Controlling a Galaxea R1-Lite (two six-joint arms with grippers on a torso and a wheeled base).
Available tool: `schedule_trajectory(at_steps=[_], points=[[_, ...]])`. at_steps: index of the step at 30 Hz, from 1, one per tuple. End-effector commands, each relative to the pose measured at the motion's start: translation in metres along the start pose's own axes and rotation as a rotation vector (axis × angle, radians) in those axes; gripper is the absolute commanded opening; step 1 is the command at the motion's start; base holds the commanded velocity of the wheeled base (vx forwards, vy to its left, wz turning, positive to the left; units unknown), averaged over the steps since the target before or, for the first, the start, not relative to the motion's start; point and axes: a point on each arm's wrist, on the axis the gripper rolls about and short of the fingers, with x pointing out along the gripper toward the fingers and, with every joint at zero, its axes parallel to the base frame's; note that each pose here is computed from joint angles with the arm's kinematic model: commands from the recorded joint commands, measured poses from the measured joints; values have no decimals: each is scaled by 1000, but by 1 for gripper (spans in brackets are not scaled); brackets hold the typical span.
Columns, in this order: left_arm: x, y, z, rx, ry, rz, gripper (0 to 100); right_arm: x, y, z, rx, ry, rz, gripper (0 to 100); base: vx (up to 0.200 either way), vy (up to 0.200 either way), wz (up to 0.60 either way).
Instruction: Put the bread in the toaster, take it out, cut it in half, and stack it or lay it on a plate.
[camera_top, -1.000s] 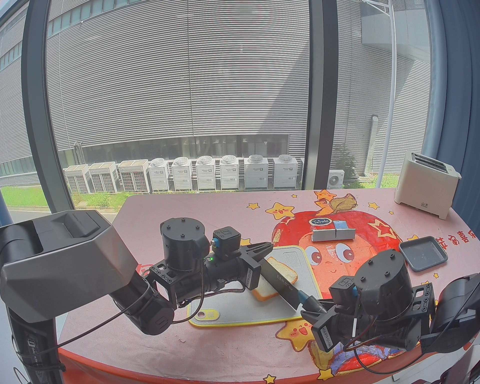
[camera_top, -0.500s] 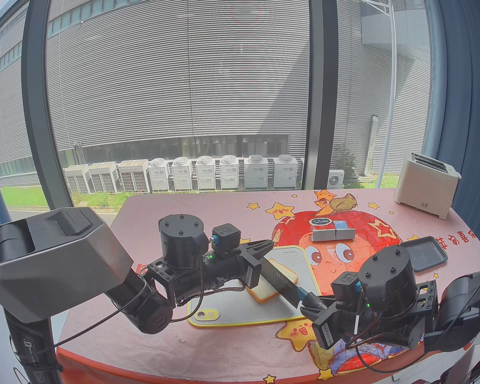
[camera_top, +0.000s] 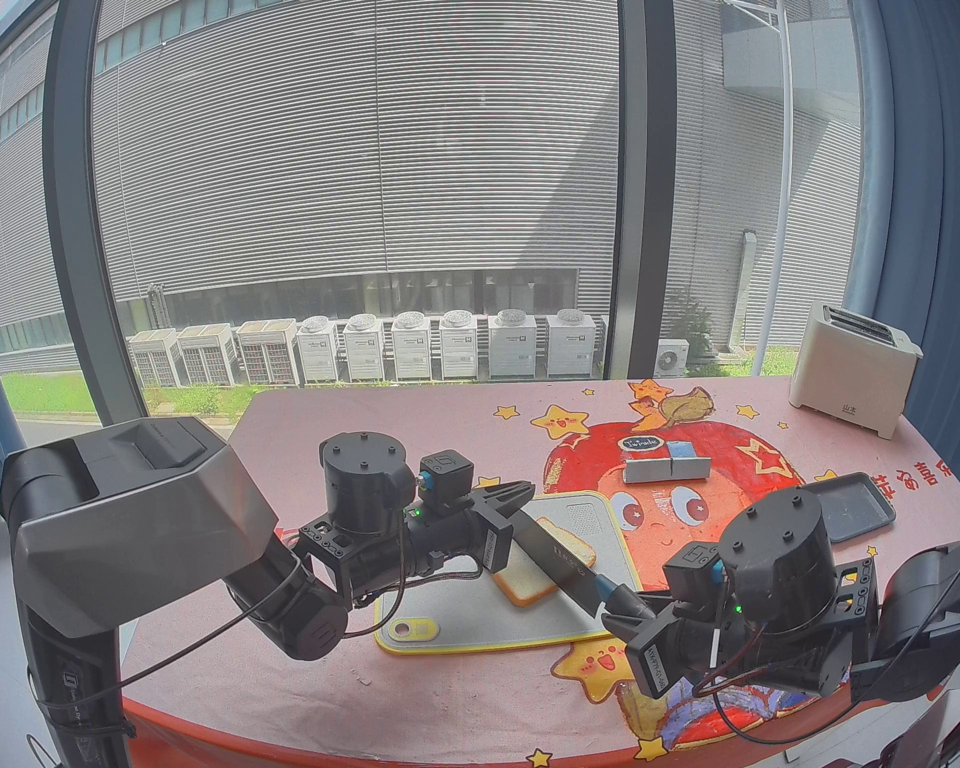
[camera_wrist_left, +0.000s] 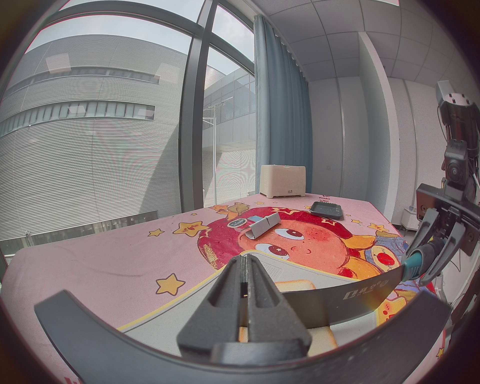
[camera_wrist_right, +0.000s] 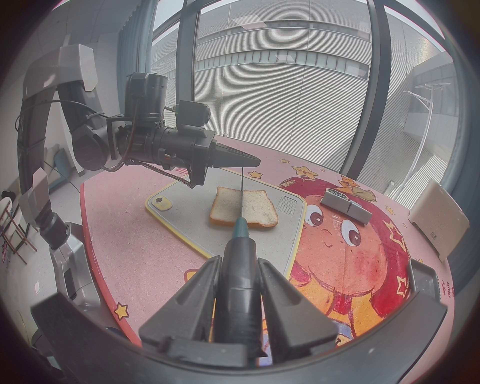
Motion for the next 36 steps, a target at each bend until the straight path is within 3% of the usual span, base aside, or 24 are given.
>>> schedule_trajectory(at_steps=[1,5,16,36], points=[[1,0,-8,-5,24,-1,0,0,0,2,4,-10,2,0,0,0,0],[3,0,-21,-6,54,-2,0,0,0,2,6,-15,3,0,0,0,0],[3,0,-24,-4,64,-4,0,3,0,-5,-7,26,-2,0,0,0,0],[1,1,9,21,-32,1,0,13,3,-8,-2,45,-5,0,0,0,0]])
